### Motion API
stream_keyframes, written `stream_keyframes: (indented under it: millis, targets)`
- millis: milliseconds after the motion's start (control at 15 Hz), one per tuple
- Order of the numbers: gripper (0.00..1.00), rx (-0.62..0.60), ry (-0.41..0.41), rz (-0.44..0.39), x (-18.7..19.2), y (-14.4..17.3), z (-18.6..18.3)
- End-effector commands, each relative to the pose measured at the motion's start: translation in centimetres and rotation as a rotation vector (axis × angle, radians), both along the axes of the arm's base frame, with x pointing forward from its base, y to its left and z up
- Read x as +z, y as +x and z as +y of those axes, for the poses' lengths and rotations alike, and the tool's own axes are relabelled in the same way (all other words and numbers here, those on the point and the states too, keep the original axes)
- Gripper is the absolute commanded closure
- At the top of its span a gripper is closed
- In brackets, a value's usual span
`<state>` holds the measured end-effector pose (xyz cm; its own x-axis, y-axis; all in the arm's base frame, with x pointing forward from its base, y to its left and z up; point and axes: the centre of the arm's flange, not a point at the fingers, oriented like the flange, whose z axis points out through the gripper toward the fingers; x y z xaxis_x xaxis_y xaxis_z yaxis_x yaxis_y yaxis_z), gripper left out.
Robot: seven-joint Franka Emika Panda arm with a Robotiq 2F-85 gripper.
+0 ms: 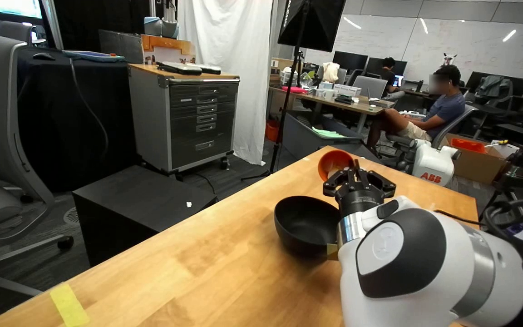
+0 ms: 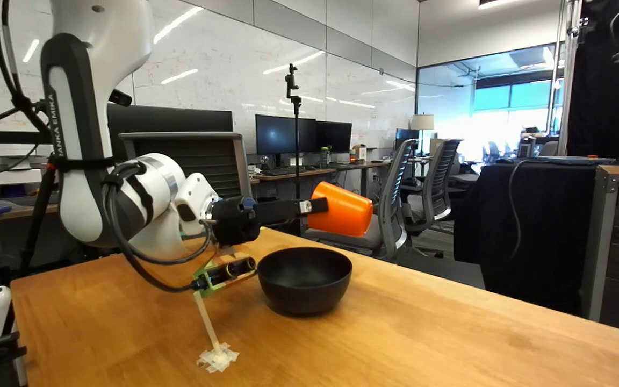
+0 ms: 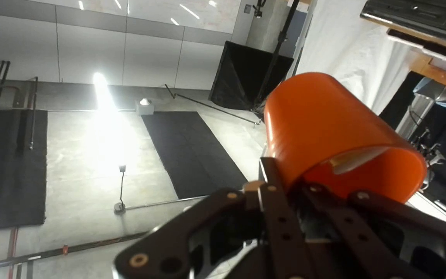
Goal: Pour the contents in the orange cup into the black bowl
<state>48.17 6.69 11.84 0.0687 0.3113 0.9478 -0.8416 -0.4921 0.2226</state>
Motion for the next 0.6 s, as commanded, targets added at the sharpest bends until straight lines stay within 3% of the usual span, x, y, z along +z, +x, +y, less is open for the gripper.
stream_keyframes:
  millis: [0,533]
  targets:
    - [0.93,0.017,-0.075,-0.053,-1.18,0.94,0.4]
    - [0.93,0.028,-0.179,-0.096,-1.85,1.12,0.55]
